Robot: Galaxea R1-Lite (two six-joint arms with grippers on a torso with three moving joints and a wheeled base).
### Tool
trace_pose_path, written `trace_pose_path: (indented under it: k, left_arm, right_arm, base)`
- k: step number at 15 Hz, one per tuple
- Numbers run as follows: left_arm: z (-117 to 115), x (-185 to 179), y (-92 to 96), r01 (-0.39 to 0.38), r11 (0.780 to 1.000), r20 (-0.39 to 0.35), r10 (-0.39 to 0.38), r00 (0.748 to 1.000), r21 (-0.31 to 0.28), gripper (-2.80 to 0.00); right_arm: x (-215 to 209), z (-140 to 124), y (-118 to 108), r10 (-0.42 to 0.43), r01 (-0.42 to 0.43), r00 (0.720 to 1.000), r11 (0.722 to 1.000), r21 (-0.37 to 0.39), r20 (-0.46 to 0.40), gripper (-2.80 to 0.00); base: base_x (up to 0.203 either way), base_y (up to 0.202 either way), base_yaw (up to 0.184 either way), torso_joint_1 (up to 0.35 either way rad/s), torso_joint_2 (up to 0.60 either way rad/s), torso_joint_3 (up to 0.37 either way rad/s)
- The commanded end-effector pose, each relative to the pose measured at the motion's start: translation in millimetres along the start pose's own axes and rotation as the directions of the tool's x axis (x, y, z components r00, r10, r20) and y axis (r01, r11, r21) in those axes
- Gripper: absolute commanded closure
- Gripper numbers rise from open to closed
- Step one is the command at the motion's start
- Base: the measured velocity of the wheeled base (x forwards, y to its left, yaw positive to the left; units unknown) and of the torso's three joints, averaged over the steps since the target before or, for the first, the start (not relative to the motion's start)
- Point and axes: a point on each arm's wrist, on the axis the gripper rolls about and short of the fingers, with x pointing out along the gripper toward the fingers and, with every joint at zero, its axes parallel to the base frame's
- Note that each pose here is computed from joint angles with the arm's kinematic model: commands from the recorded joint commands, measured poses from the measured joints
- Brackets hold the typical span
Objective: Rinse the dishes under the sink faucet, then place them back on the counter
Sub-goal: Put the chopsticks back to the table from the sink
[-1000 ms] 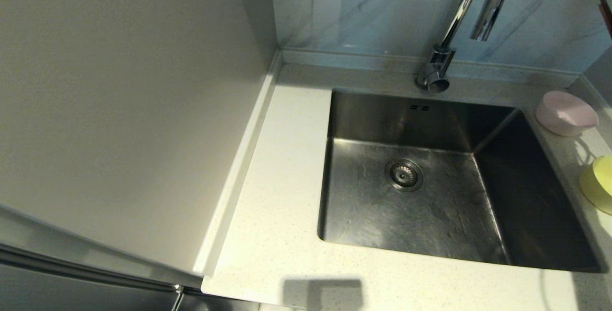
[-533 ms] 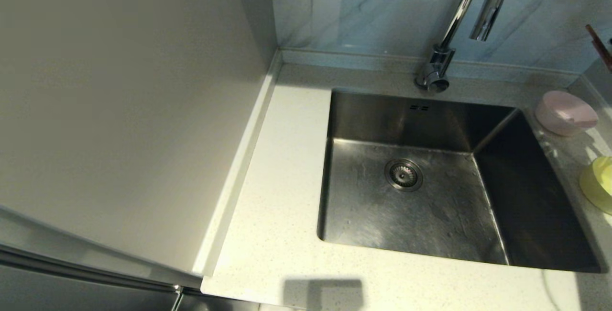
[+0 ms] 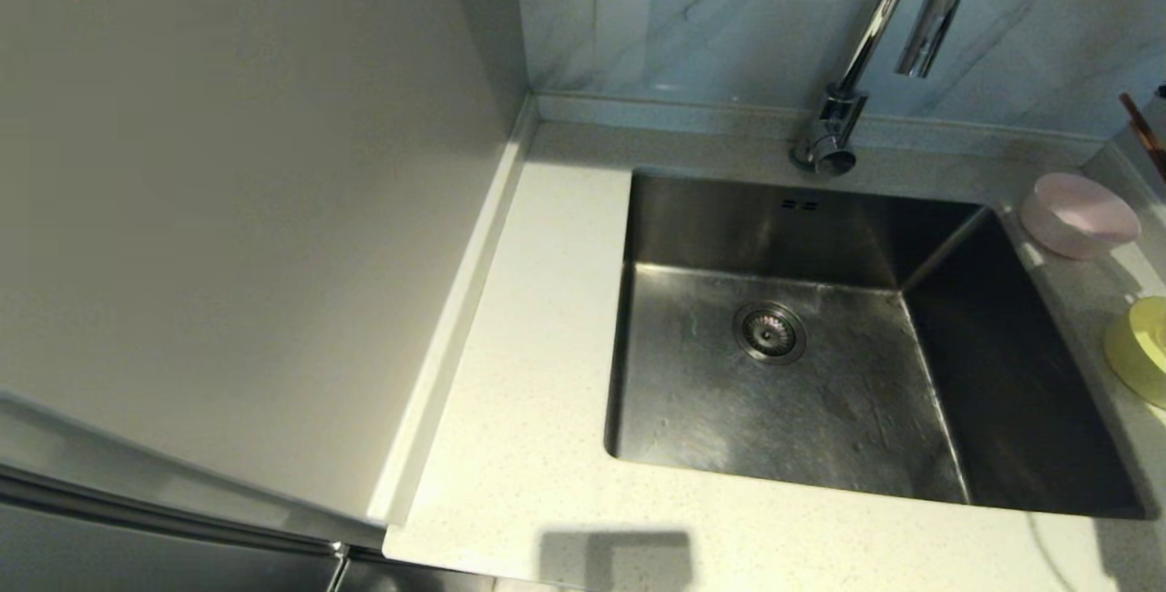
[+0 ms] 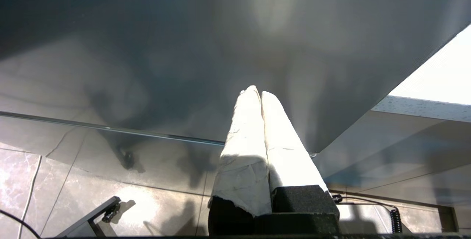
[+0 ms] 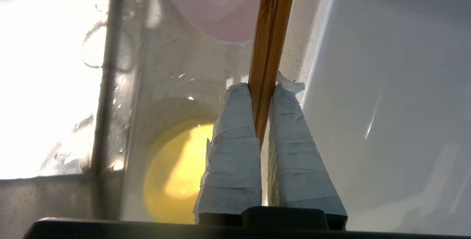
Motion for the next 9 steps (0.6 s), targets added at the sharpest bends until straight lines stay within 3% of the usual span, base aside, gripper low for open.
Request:
trace_pose_path:
  k: [1, 9]
  left_arm:
    - [0.0, -0.2, 0.0, -0.001, 1.000, 0.004, 0.001, 1.000, 0.000, 0.00]
    - [0.0, -0.2, 0.0, -0.001, 1.000, 0.004, 0.001, 1.000, 0.000, 0.00]
  right_arm:
    - [16.0, -2.4, 3.4, -0.008, 0.008, 0.999, 1.000, -0.006, -0.047, 0.00]
    - [36.8, -8.2, 9.2, -0.002, -0.005, 0.994, 0.998, -0.070, -0.106, 0.00]
  base:
    - [0.000, 0.000, 0.000, 0.000, 0.00, 0.000]
    - [0.000, 0.000, 0.000, 0.000, 0.00, 0.000]
